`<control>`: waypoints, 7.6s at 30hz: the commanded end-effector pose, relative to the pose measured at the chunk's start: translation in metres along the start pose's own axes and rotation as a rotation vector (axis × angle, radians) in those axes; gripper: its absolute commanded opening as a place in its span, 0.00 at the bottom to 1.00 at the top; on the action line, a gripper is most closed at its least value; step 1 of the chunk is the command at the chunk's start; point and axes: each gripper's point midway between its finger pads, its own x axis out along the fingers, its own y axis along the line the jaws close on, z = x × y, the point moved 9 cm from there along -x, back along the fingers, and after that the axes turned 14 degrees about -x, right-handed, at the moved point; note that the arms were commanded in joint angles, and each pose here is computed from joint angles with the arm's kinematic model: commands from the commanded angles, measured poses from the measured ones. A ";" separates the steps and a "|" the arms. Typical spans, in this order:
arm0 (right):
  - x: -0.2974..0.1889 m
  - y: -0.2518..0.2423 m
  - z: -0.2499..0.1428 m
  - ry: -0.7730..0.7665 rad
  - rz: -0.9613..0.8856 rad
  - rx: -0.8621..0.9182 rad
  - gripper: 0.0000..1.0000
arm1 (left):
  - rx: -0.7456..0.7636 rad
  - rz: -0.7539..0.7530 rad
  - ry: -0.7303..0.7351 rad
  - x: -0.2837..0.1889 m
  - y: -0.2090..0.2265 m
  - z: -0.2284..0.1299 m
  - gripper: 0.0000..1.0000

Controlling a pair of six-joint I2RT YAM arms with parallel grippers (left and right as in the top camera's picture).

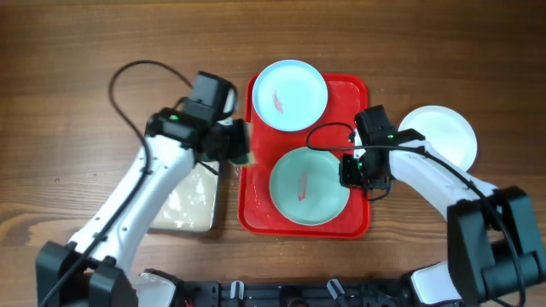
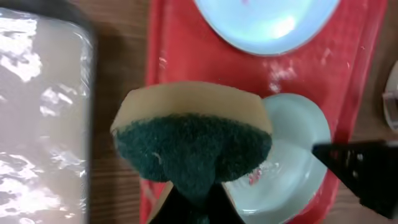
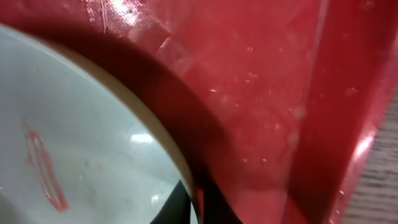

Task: Clean dirty plates on tray and stack at the side

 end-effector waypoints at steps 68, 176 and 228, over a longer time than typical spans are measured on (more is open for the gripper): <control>-0.082 0.015 0.001 -0.344 -0.177 -0.099 0.04 | -0.223 0.343 -0.157 0.006 0.111 -0.012 0.80; -0.198 -0.014 0.019 -0.639 0.076 -0.073 0.45 | -0.201 0.169 -0.369 -0.062 0.091 -0.016 1.00; -0.127 0.035 0.012 -0.374 0.033 -0.178 0.39 | -0.422 0.483 -0.058 0.087 0.132 -0.001 0.04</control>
